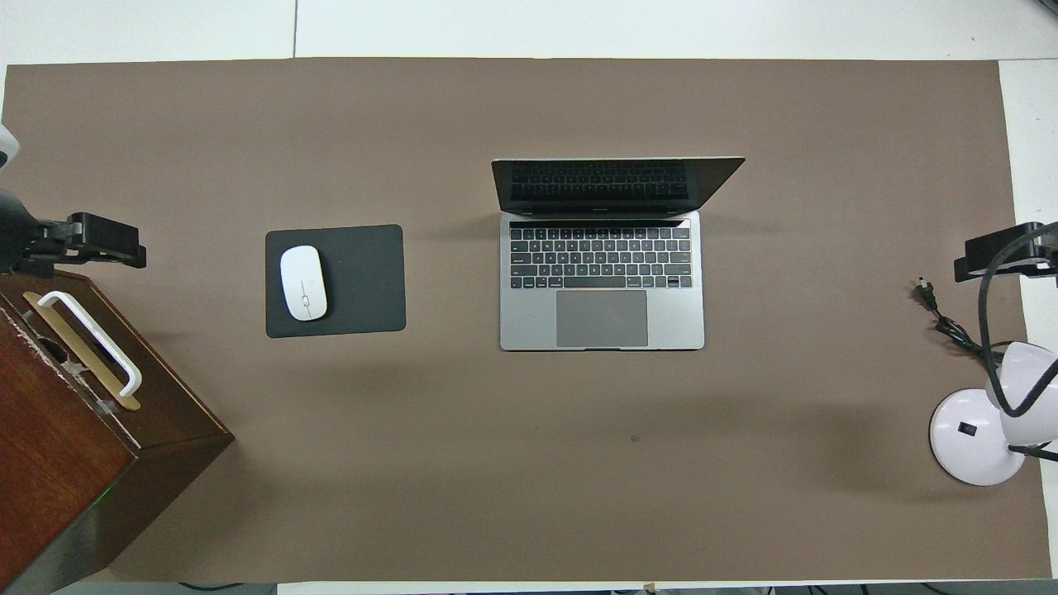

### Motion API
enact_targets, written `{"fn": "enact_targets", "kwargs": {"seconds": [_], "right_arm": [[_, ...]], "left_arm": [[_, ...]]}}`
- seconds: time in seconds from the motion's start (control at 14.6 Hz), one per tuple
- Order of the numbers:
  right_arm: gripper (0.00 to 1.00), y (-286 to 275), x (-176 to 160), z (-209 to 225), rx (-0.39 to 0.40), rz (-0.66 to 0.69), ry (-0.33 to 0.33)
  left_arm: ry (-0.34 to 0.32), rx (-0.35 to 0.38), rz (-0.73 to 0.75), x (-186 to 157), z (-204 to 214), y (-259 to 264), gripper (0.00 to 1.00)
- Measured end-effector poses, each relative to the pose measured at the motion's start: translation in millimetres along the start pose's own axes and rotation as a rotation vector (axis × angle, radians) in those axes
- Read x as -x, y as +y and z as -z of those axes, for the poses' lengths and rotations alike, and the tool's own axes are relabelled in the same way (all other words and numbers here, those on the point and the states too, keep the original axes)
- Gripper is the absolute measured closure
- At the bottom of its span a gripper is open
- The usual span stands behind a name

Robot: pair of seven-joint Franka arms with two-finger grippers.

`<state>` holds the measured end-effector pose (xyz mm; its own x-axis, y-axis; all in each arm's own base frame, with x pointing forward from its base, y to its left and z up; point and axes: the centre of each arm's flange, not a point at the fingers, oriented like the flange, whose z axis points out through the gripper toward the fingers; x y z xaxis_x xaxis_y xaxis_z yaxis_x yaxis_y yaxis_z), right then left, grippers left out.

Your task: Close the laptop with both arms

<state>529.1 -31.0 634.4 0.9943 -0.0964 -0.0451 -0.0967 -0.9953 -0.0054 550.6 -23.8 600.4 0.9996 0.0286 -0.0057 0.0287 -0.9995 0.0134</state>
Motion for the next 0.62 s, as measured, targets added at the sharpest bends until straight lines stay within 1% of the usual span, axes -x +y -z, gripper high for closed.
{"fn": "enact_targets", "kwargs": {"seconds": [0.62], "right_arm": [[0.00,1.6,0.0,0.1,0.000,-0.003,0.000]], "left_arm": [[0.000,0.000,-0.012,0.6,0.1,6.4,0.00]]}}
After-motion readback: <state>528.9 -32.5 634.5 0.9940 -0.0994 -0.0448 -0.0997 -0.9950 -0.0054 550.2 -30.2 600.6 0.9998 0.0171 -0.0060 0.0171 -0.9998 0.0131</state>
